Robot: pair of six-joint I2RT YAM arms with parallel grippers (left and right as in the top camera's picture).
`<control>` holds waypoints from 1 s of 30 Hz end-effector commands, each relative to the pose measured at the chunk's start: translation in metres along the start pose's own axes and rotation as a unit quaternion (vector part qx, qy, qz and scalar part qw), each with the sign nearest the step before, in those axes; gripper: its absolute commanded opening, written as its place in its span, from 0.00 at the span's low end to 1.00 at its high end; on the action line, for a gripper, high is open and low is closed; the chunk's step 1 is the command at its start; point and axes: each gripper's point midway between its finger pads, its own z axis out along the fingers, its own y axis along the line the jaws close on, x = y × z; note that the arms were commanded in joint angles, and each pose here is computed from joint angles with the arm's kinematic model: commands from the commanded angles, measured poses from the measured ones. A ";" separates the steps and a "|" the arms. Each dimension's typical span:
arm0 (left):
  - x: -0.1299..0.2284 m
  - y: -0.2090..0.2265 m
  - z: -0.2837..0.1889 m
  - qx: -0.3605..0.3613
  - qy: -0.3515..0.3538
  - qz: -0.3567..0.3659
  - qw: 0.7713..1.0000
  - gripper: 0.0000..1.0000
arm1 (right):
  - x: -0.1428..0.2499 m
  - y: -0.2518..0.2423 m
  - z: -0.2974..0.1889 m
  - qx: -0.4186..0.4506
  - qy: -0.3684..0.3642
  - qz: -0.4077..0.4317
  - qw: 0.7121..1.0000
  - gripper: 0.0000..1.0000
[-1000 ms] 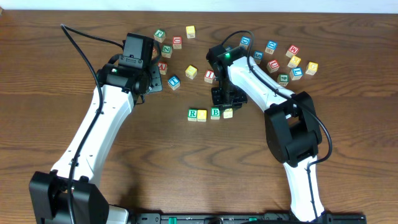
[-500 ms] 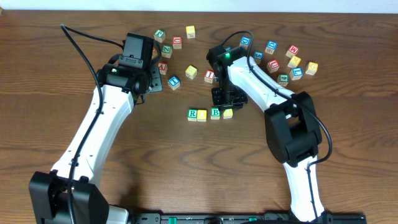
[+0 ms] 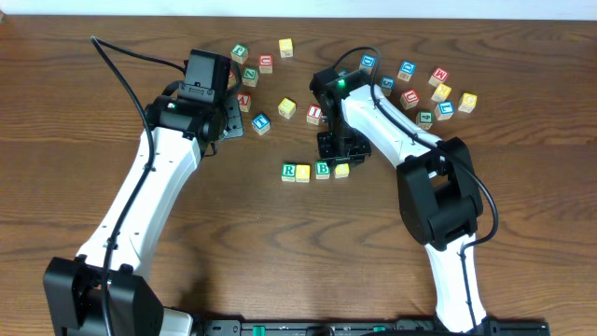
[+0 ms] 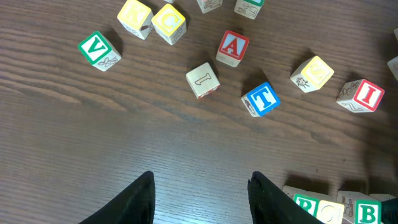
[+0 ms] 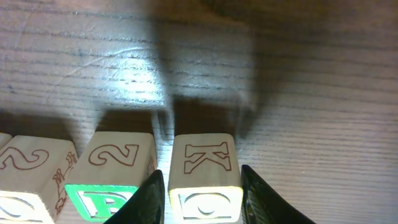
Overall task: Spell out ROBOT
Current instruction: 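Lower the O block right of the B and open the right gripper, then retract the right gripper to the far right side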
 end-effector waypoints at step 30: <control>-0.003 0.003 -0.005 -0.004 -0.009 0.002 1.000 0.48 | -0.032 -0.099 -0.155 -0.034 -0.199 0.097 0.975 0.43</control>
